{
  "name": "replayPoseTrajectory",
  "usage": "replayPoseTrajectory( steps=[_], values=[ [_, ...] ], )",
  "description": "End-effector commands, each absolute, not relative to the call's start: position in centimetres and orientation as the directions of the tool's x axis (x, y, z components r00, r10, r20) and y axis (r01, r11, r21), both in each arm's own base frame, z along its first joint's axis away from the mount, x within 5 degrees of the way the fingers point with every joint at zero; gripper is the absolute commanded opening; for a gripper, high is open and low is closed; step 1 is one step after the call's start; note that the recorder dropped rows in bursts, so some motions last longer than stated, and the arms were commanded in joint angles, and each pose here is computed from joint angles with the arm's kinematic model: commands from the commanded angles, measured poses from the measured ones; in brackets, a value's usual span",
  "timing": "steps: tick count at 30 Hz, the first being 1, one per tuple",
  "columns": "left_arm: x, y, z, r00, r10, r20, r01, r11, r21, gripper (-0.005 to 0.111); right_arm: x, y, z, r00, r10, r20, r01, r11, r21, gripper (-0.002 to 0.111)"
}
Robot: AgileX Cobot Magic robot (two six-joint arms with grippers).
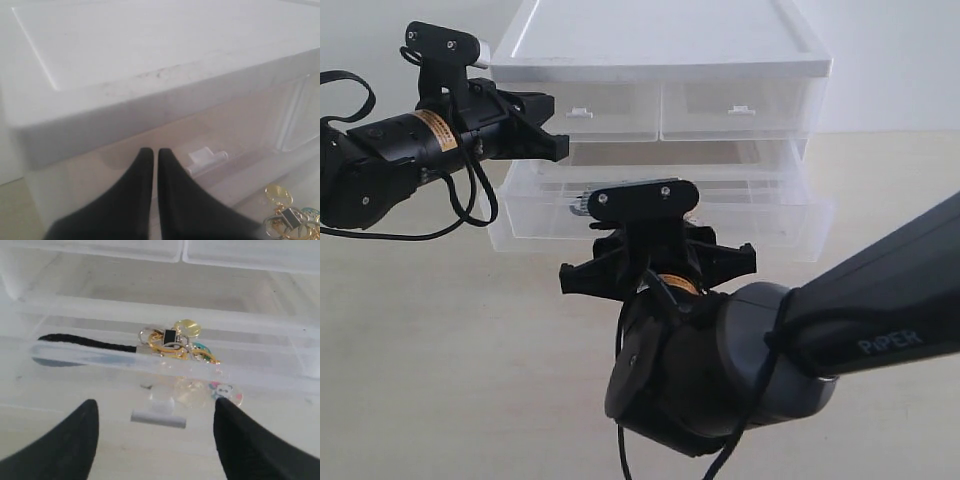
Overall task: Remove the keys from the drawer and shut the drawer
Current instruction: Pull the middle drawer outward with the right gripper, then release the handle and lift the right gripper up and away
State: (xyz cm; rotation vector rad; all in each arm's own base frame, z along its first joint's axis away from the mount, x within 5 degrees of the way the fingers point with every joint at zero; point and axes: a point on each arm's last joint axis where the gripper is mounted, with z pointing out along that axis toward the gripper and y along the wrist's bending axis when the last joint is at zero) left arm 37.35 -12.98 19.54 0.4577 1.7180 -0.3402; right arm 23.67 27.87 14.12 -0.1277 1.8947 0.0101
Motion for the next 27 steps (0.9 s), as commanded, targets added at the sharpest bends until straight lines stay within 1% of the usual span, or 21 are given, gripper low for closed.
replayPoseTrajectory(
  steps=[1,2,3,5,6,7,9,11,13,14,15,16,17,18,20,21,23,27],
  values=[
    [37.5,-13.0,19.8,-0.145,0.088,-0.985,0.468,0.883,0.010,0.004,23.2,27.4,16.5,-0.354,-0.021,-0.935,-0.073,0.997,0.005,0.059],
    [37.5,-13.0,19.8,-0.145,0.088,-0.985,0.468,0.883,0.010,0.004,23.0,27.4,16.8,-0.377,-0.020,-0.926,-0.081,0.997,0.011,0.059],
    [37.5,-13.0,19.8,-0.145,0.088,-0.985,0.468,0.883,0.010,0.004,22.6,27.5,17.4,-0.421,-0.031,-0.907,-0.114,0.993,0.019,0.059],
    [37.5,-13.0,19.8,-0.145,0.088,-0.985,0.468,0.883,0.010,0.004,22.1,27.6,18.7,-0.460,-0.054,-0.886,-0.184,0.982,0.036,0.059],
    [37.5,-13.0,19.8,-0.145,0.088,-0.985,0.468,0.883,0.010,0.004,21.9,27.7,19.1,-0.468,-0.065,-0.881,-0.212,0.976,0.041,0.059],
    [37.5,-13.0,19.8,-0.145,0.088,-0.985,0.468,0.883,0.010,0.004,21.5,27.8,20.1,-0.475,-0.096,-0.875,-0.270,0.962,0.041,0.059],
    [37.5,-13.0,19.8,-0.145,0.088,-0.985,0.468,0.883,0.010,0.004,20.9,27.4,21.7,-0.496,-0.095,-0.863,-0.306,0.949,0.072,0.059],
    [37.5,-13.0,19.8,-0.145,0.088,-0.985,0.468,0.883,0.010,0.004,20.5,26.2,23.8,-0.482,-0.123,-0.868,-0.293,0.956,0.027,0.059],
    [37.5,-13.0,19.8,-0.145,0.088,-0.985,0.468,0.883,0.010,0.004,20.4,24.2,26.0,-0.436,-0.160,-0.886,-0.216,0.974,-0.070,0.059],
    [37.5,-13.0,19.8,-0.145,0.088,-0.985,0.468,0.883,0.010,0.004,20.3,22.9,27.3,-0.395,-0.182,-0.900,-0.156,0.979,-0.129,0.058],
    [37.5,-13.0,19.8,-0.150,0.090,-0.985,0.467,0.884,0.010,0.004,20.3,22.3,28.0,-0.381,-0.184,-0.906,-0.129,0.981,-0.145,0.054],
    [37.5,-13.0,19.8,-0.152,0.091,-0.984,0.467,0.884,0.010,0.004,20.3,21.6,29.0,-0.361,-0.196,-0.912,-0.124,0.979,-0.161,0.041],
    [37.5,-13.0,19.8,-0.154,0.092,-0.984,0.467,0.884,0.010,0.004,20.4,21.3,29.5,-0.350,-0.217,-0.911,-0.136,0.974,-0.180,0.032],
    [37.5,-13.0,19.8,-0.154,0.092,-0.984,0.467,0.884,0.010,0.004,20.8,21.0,30.3,-0.334,-0.237,-0.912,-0.153,0.969,-0.196,0.016],
    [37.5,-13.0,19.8,-0.154,0.092,-0.984,0.467,0.884,0.010,0.004,21.4,20.9,31.1,-0.316,-0.249,-0.915,-0.182,0.963,-0.200,0.003],
    [37.5,-13.0,19.8,-0.154,0.092,-0.984,0.467,0.884,0.010,0.004,21.8,21.0,31.5,-0.308,-0.252,-0.918,-0.208,0.959,-0.193,0.000],
    [37.5,-13.0,19.8,-0.154,0.092,-0.984,0.467,0.884,0.010,0.004,22.4,21.2,32.0,-0.290,-0.253,-0.923,-0.266,0.948,-0.176,0.000],
    [37.5,-13.0,19.8,-0.152,0.091,-0.984,0.467,0.884,0.010,0.004,23.5,21.2,32.8,-0.281,-0.195,-0.940,-0.324,0.941,-0.098,0.000]
  ],
)
